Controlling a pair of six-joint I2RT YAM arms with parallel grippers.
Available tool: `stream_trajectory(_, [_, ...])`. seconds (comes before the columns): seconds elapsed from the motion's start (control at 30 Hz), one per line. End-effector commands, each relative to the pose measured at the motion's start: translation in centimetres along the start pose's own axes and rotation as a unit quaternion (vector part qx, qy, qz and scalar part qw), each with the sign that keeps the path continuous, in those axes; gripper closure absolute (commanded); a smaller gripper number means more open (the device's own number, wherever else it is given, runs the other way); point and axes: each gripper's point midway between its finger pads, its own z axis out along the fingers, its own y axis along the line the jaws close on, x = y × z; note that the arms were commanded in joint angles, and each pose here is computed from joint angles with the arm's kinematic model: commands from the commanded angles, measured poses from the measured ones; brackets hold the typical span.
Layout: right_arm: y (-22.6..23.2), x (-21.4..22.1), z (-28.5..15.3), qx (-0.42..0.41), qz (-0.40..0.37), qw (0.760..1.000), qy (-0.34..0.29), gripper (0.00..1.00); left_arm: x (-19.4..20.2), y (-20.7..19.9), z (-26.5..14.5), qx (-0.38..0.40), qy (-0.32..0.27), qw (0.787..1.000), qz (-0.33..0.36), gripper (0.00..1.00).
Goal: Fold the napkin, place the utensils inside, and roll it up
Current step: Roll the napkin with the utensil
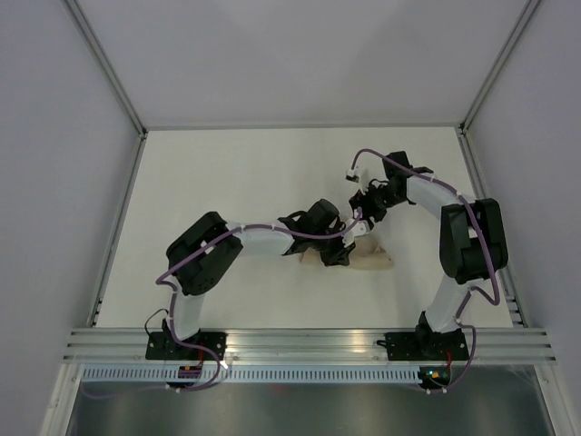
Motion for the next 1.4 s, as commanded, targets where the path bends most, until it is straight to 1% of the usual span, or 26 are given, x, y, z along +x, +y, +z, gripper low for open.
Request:
stream_trajectory(0.0, [-3.9,-3.4,-2.9,0.096,0.023,0.992,-0.077,0.29,8.5,-4.7,-0.3,0.097,0.120,0.978,-0.140,0.98])
stream_trajectory(0.13, [-5.1,-3.8,-4.9,0.105,0.042,0.987,-0.114,0.29,8.8,-4.3,-0.5,0.112,0.122,0.969,-0.181,0.98])
stream_trajectory(0.23, [-4.5,-3.3,-6.2,0.109,0.027,0.986,-0.122,0.29,9.1,-4.0,-0.7,0.123,0.129,0.961,-0.209,0.98])
stream_trajectory(0.37, [-2.1,-3.4,-8.2,0.122,-0.025,0.983,-0.133,0.29,10.1,-3.6,-0.5,0.131,0.140,0.953,-0.235,0.98])
stream_trajectory(0.43, [-0.9,-2.6,-8.3,0.127,-0.051,0.982,-0.128,0.29,10.2,-3.1,-0.5,0.129,0.140,0.949,-0.250,0.98])
stream_trajectory(0.47, [0.1,-3.0,-9.4,0.142,-0.076,0.977,-0.138,0.28,10.3,-3.1,-0.6,0.130,0.142,0.947,-0.257,0.98])
stream_trajectory(0.5, [0.8,-1.8,-8.9,0.142,-0.087,0.977,-0.131,0.28,10.4,-2.8,-0.5,0.129,0.143,0.945,-0.264,0.98])
stream_trajectory(0.57, [2.4,-1.7,-9.8,0.162,-0.148,0.966,-0.138,0.26,10.6,-2.5,-0.7,0.129,0.148,0.941,-0.276,0.98])
stream_trajectory(0.6, [3.0,-0.2,-8.9,0.160,-0.156,0.966,-0.128,0.25,10.5,-2.3,-0.5,0.128,0.149,0.940,-0.279,0.98])
stream_trajectory(0.67, [4.6,0.1,-8.5,0.175,-0.211,0.954,-0.117,0.23,10.5,-2.0,-0.5,0.128,0.153,0.937,-0.285,0.98])
stream_trajectory(0.7, [5.0,1.4,-7.2,0.175,-0.222,0.953,-0.107,0.23,10.5,-1.9,-0.4,0.127,0.158,0.936,-0.289,0.98])
stream_trajectory(0.73, [5.6,1.6,-6.9,0.183,-0.240,0.947,-0.106,0.23,10.5,-1.7,-0.4,0.125,0.161,0.934,-0.292,0.98])
stream_trajectory(0.77, [6.2,2.4,-5.3,0.184,-0.262,0.943,-0.092,0.23,10.2,-1.5,-0.3,0.124,0.159,0.935,-0.292,0.98])
stream_trajectory(0.87, [6.9,3.1,-3.3,0.199,-0.301,0.929,-0.080,0.23,10.1,-1.3,0.0,0.123,0.166,0.932,-0.299,0.98])
stream_trajectory(1.0, [7.2,3.4,-1.6,0.203,-0.325,0.921,-0.069,0.23,10.8,-1.3,0.3,0.124,0.184,0.923,-0.314,0.98])
stream_trajectory(1.2, [7.4,3.5,-0.2,0.211,-0.346,0.912,-0.056,0.24,11.0,-1.2,0.4,0.125,0.190,0.919,-0.322,0.98])
stream_trajectory(1.33, [7.9,4.2,0.9,0.203,-0.359,0.910,-0.043,0.31,11.1,-1.0,0.4,0.124,0.191,0.917,-0.327,0.98])
stream_trajectory(1.37, [7.9,4.4,1.1,0.202,-0.360,0.910,-0.040,0.31,10.9,-0.9,0.4,0.124,0.190,0.917,-0.328,0.97])
